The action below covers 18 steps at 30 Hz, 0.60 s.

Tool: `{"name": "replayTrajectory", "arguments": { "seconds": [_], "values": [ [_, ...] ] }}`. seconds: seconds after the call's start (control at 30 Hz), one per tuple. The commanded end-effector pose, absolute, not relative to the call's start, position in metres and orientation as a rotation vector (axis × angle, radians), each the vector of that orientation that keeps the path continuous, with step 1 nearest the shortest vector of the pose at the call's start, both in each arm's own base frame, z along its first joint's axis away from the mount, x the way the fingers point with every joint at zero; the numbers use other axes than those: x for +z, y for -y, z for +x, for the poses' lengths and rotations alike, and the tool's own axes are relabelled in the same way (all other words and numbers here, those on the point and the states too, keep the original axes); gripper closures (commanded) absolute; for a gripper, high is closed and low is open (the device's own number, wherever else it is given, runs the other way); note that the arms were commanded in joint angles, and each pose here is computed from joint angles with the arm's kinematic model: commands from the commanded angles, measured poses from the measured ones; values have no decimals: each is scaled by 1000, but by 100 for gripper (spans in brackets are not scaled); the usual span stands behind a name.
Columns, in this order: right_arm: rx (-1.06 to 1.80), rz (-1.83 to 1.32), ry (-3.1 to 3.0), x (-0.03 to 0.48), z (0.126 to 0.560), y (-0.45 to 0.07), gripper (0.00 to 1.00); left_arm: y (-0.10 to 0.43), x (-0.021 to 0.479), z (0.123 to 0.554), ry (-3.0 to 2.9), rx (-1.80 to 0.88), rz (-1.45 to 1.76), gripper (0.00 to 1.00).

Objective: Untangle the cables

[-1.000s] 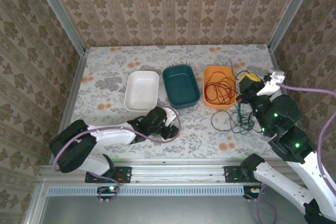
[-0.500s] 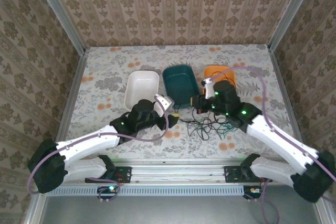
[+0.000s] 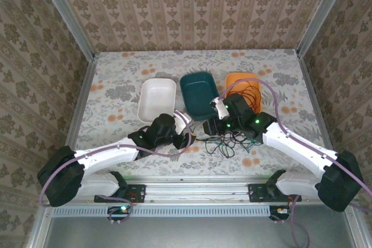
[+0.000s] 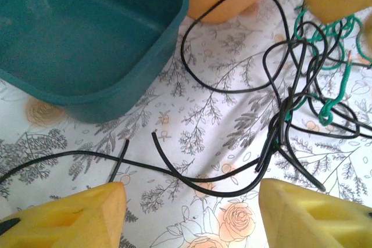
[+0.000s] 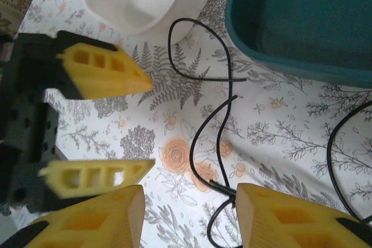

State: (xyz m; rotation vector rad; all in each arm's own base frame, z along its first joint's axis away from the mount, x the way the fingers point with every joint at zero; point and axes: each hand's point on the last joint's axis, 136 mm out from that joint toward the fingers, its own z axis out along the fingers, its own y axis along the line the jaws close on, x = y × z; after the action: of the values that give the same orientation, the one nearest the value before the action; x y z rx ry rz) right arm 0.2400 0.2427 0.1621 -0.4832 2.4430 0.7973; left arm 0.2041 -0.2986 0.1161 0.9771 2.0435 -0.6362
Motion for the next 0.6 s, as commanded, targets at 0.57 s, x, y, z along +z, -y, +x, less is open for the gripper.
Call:
{"name": "replayTrajectory", "arguments": {
  "seconds": [0.57],
  "values": [
    [741,-669,-2800,54,198,-247,58,310,84,201,-2106,-577,1067,38]
  ]
}}
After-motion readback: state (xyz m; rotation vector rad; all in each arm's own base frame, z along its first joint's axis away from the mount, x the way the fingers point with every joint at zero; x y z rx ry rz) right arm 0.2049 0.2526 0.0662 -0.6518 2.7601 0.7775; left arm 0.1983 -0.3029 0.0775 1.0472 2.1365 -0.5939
